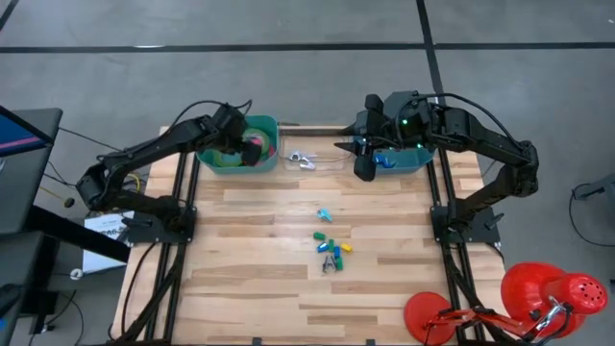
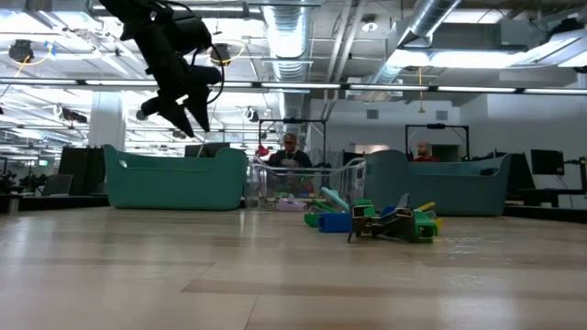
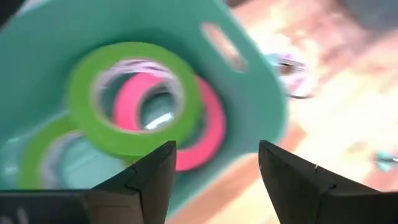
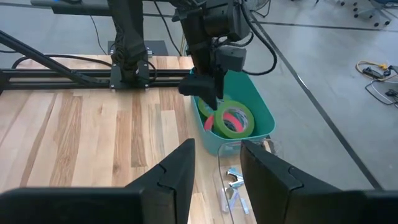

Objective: Pick and place Stapler, Stapler remover, tape
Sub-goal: Put the yellow stapler into the dark blue bin

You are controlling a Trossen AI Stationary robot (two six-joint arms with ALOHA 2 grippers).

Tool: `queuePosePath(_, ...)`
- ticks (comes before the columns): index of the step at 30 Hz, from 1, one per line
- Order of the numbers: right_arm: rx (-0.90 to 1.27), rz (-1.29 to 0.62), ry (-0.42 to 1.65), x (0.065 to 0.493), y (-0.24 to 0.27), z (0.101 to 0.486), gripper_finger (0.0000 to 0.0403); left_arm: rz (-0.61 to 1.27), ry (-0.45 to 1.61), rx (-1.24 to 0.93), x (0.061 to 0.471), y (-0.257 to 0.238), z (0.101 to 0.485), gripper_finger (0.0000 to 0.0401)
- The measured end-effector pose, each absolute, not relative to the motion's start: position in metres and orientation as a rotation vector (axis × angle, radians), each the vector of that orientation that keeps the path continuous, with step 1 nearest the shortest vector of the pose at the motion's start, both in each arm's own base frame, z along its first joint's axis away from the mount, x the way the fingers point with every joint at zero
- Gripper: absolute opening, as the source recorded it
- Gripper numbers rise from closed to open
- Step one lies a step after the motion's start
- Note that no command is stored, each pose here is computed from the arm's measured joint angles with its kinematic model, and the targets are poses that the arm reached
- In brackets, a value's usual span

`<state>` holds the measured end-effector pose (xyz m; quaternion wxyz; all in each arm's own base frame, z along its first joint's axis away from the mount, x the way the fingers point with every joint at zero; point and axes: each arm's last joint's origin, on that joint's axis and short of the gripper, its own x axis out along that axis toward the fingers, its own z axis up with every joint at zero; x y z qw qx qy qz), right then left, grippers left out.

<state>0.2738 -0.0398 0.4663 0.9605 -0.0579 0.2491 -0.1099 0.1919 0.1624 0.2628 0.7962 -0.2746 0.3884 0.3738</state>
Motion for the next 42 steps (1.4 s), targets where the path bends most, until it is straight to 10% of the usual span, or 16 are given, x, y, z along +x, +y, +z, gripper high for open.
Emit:
queuePosePath(15,-0.094,-0.225,0.538,0.272,-0.040,0.463,0.0120,0.225,0.475,-0.500,0.239,0.107,0.306,0.0197)
queuePosePath(42,0.027,-0.139,0.829,0.283,-0.014,0.394,0.0184,0.141,0.264,-0.411,0.204,0.071,0.354,0.0130)
